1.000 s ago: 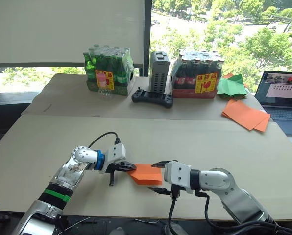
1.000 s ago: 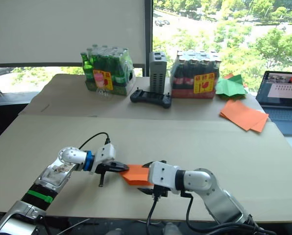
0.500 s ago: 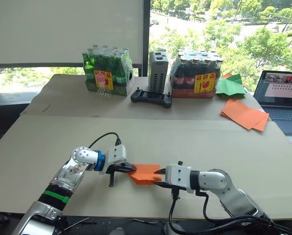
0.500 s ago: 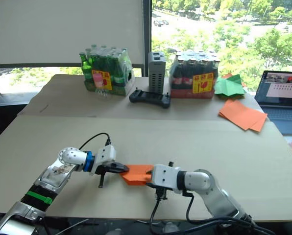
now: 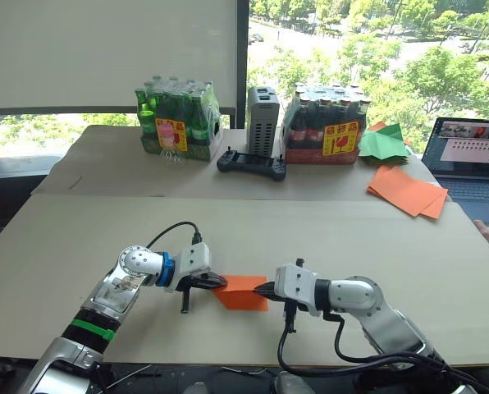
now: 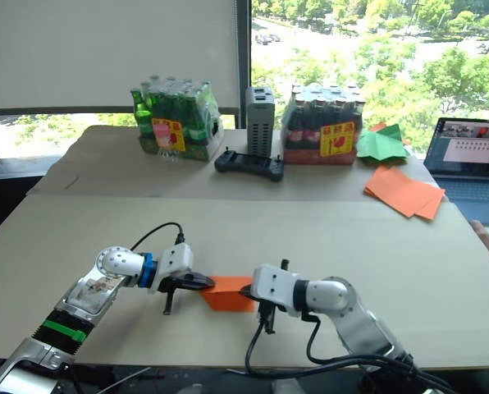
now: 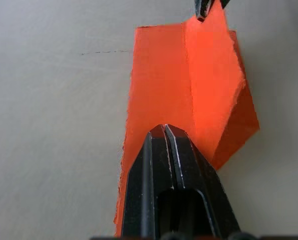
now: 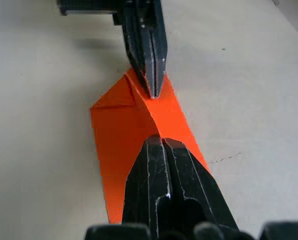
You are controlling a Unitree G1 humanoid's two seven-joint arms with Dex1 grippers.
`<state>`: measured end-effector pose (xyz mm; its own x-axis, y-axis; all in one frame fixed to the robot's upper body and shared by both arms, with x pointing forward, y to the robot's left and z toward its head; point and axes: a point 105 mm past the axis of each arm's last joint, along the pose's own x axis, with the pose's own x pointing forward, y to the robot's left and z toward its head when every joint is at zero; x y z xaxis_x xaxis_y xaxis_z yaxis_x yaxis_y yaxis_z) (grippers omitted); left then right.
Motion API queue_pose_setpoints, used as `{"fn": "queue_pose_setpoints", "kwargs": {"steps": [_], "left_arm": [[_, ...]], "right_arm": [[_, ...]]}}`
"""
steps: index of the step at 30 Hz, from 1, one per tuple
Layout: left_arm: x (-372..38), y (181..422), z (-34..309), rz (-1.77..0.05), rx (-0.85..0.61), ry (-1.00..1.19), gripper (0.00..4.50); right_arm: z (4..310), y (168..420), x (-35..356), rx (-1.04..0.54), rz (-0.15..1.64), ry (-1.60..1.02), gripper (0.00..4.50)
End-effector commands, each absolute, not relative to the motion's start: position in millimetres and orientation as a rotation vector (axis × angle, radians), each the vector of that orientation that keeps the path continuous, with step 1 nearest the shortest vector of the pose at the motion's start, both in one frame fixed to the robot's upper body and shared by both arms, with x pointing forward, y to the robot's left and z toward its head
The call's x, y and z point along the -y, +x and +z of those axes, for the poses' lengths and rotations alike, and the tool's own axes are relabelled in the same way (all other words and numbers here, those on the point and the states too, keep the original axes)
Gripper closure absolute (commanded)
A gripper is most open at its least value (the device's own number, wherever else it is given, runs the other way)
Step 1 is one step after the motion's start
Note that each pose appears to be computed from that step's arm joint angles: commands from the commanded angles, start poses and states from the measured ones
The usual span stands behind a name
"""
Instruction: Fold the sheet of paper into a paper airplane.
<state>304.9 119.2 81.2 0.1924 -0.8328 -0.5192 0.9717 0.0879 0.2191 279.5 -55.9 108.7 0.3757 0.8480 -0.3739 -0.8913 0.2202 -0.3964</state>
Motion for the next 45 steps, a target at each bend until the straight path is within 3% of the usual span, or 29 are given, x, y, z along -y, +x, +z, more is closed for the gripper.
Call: {"fn": "queue_pose_setpoints", "kwargs": {"steps": [1,7,16,25,34,39,45], "left_arm": [[-120.6,299.9,72.0,-1.388,-0.333,0.597,4.50],[-120.2,300.5,72.7,-1.382,-0.325,0.597,4.50],[-122.9,303.5,76.8,-1.371,-0.313,0.610,4.50],[-124.2,309.9,83.3,-1.398,-0.286,0.662,4.50],[-125.6,320.7,121.2,-1.346,-0.192,0.665,4.50],[-111.8,310.9,134.1,-1.396,-0.164,0.593,4.50],[-101.0,299.5,117.2,-1.441,-0.203,0.550,4.50]], "right_arm": [[112.2,285.8,54.6,-0.117,1.196,-0.581,4.45],[95.4,298.7,54.9,-0.220,1.159,-0.572,4.45],[97.5,293.0,52.1,-0.236,1.201,-0.531,4.45],[85.4,291.5,56.3,-0.445,1.140,-0.418,4.45],[66.8,290.8,59.2,-0.540,1.090,-0.416,4.45],[61.6,292.2,62.6,-0.560,1.067,-0.438,4.45],[60.4,294.9,63.5,-0.555,1.051,-0.457,4.45]]}}
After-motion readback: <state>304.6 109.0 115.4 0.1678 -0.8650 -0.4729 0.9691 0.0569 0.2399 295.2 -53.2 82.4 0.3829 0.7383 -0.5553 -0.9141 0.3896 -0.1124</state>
